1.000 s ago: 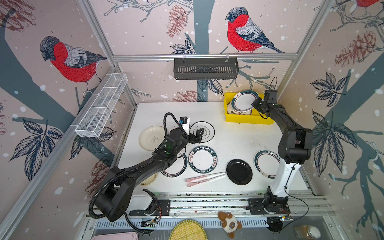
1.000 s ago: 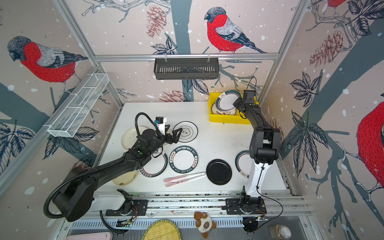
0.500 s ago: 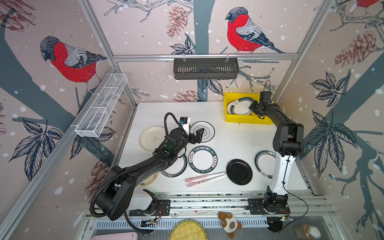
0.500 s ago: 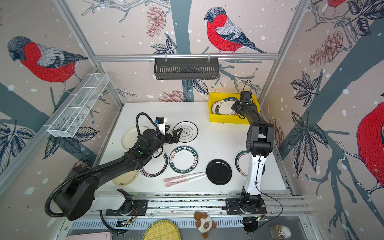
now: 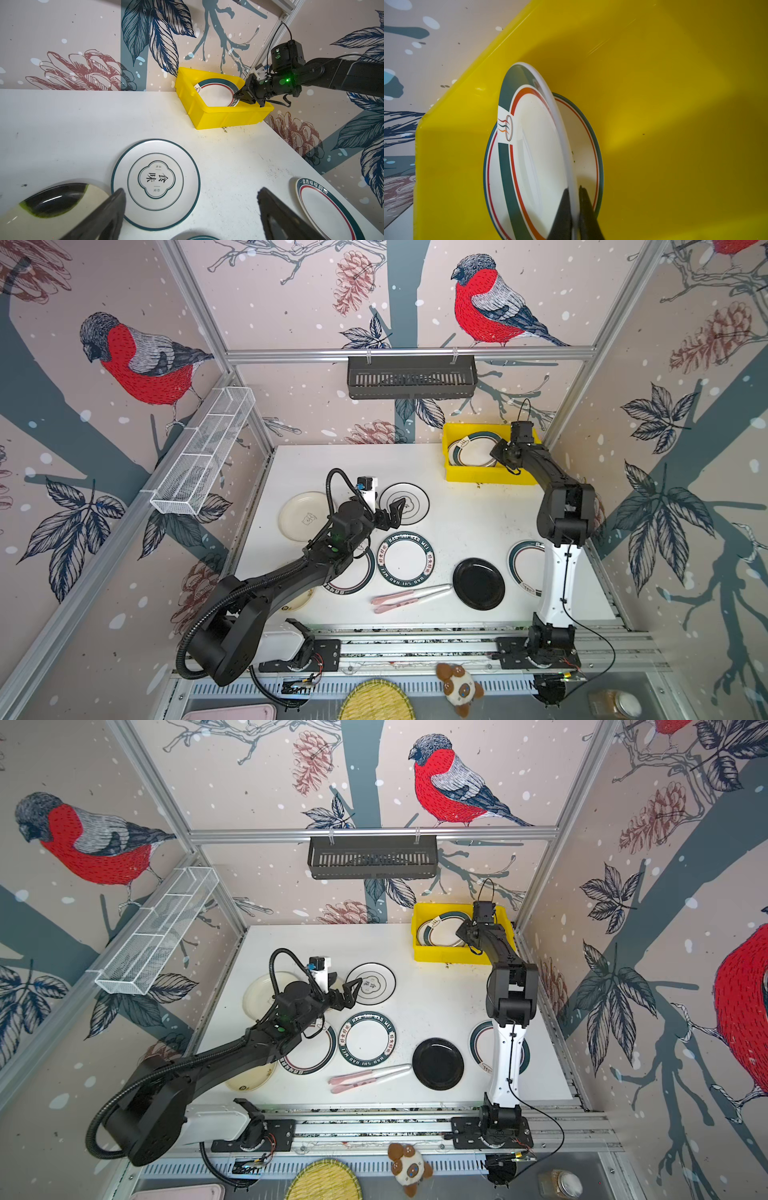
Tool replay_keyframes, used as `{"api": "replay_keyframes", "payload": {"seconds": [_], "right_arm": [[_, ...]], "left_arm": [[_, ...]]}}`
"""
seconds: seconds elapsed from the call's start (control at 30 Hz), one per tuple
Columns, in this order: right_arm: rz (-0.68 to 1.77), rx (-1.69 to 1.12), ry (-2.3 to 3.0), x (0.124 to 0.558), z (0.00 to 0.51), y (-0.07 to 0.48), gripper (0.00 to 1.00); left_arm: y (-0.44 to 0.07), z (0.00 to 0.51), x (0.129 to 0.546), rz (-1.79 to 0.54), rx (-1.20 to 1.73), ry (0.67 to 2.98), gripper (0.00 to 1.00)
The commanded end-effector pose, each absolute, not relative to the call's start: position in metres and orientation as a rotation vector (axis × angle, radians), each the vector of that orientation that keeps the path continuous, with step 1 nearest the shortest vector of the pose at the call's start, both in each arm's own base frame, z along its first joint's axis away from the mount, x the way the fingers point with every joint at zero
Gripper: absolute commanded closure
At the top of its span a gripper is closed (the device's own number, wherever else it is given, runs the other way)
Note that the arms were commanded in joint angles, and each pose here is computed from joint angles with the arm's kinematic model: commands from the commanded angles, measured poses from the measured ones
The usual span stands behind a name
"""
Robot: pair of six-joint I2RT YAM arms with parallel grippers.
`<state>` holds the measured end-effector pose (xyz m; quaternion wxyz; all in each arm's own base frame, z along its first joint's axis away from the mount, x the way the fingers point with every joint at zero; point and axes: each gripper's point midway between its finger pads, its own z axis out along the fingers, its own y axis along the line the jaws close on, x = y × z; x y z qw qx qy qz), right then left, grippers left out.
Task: Place the plates into the plastic bin on the countertop
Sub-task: 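Lower the plate into the bin and open the right gripper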
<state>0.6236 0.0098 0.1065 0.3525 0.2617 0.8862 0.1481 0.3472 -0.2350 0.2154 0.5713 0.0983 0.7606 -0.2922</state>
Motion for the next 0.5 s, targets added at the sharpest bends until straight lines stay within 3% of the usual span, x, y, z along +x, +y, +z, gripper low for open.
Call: {"api": "replay_keyframes", "payload": {"seconds": [0.0, 0.2, 0.47], "right_arm": [[0.315, 0.641, 2.385, 0.611, 0.087, 0.011, 0.94], [0.297, 0.617, 2.413, 0.608, 0.081, 0.012, 0.82], [0.293, 0.591, 2.466, 0.609, 0.069, 0.015, 0.78]], "left_arm": [[-0.232, 0.226, 0.349, -0.692, 0.197, 1.74, 0.02], [-0.233, 0.223, 0.351, -0.694, 0.197, 1.745, 0.02], [-0.233, 0.22, 0.351, -0.695, 0.196, 1.748, 0.02]]}}
